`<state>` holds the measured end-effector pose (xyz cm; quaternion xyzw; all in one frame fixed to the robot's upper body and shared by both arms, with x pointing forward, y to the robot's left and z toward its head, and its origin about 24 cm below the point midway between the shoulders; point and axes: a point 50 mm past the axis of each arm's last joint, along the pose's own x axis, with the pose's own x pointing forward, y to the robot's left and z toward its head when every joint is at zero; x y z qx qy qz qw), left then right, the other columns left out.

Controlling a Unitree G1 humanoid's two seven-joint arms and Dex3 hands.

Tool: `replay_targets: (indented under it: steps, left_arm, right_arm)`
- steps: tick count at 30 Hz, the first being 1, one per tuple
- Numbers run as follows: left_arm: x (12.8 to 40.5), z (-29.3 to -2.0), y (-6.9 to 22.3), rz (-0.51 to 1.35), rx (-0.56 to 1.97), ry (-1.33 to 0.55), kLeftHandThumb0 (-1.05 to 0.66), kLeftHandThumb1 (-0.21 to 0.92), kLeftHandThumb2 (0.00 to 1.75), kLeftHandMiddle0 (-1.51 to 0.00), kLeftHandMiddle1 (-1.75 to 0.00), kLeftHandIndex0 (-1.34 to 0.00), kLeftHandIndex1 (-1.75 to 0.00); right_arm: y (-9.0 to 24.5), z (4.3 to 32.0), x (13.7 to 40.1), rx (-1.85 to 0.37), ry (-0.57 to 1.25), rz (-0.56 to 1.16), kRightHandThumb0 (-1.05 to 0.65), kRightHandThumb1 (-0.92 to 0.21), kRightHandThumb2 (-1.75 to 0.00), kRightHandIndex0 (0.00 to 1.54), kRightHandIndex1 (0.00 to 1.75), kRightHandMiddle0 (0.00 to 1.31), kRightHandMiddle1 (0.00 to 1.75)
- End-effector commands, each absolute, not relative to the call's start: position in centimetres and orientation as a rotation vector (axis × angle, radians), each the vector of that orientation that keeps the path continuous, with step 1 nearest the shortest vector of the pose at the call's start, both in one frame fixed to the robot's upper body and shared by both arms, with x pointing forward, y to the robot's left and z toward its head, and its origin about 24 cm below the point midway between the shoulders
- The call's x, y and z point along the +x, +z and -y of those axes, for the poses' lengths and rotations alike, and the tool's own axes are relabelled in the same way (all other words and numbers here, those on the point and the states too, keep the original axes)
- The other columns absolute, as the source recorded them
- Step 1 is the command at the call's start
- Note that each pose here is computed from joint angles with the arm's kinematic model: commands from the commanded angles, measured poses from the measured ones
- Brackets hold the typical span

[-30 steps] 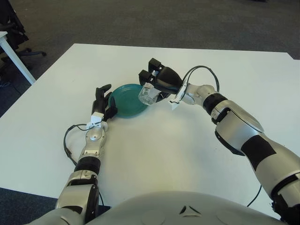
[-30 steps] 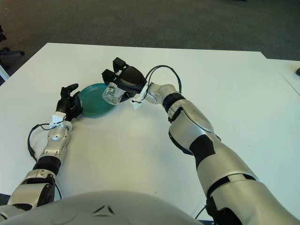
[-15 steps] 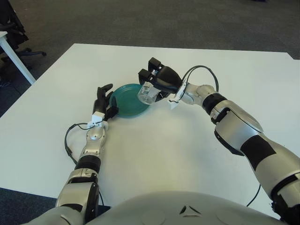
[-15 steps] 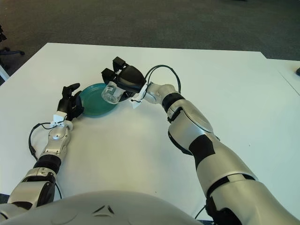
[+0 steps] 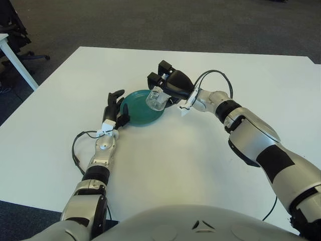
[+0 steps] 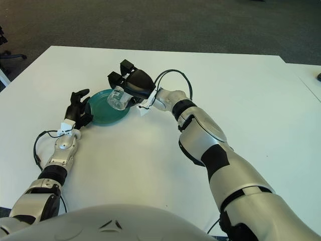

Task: Put the bottle into the plate.

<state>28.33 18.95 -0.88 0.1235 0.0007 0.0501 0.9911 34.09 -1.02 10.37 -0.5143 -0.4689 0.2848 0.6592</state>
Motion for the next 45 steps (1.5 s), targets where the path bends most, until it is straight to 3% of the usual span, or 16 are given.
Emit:
replay_targets:
  steps: [1, 14, 38, 45]
  left_arm:
    - [28.1, -17.8, -1.7, -0.056, 0.266, 0.076, -0.86, 0.92, 0.90, -0.40, -0.21, 0.00, -1.05]
    - [28.1, -15.8, -1.5, -0.027, 0.287, 0.025, -0.85, 0.92, 0.95, -0.44, -0.25, -0.01, -1.04]
    - [26.7, -14.0, -1.4, -0.026, 0.305, -0.019, -0.85, 0.92, 0.95, -0.44, -0.29, 0.00, -1.00]
    - [26.2, -13.9, -1.3, -0.029, 0.331, -0.023, -0.89, 0.92, 0.98, -0.38, -0.58, 0.00, -1.04]
  right_arm:
    - [11.8, 0.9, 34.5, -1.141, 0.605, 1.086, -0.38, -0.49, -1.14, 1.32, 1.75, 1.08, 1.75]
    - [12.6, 1.2, 34.9, -1.142, 0.576, 1.106, -0.41, -0.57, -1.02, 1.29, 1.75, 1.05, 1.75]
    - [12.9, 1.5, 35.0, -1.120, 0.561, 1.109, -0.40, -0.52, -1.10, 1.34, 1.75, 1.09, 1.75]
    - [12.9, 1.5, 35.0, -1.114, 0.559, 1.103, -0.39, -0.50, -1.12, 1.34, 1.75, 1.09, 1.75]
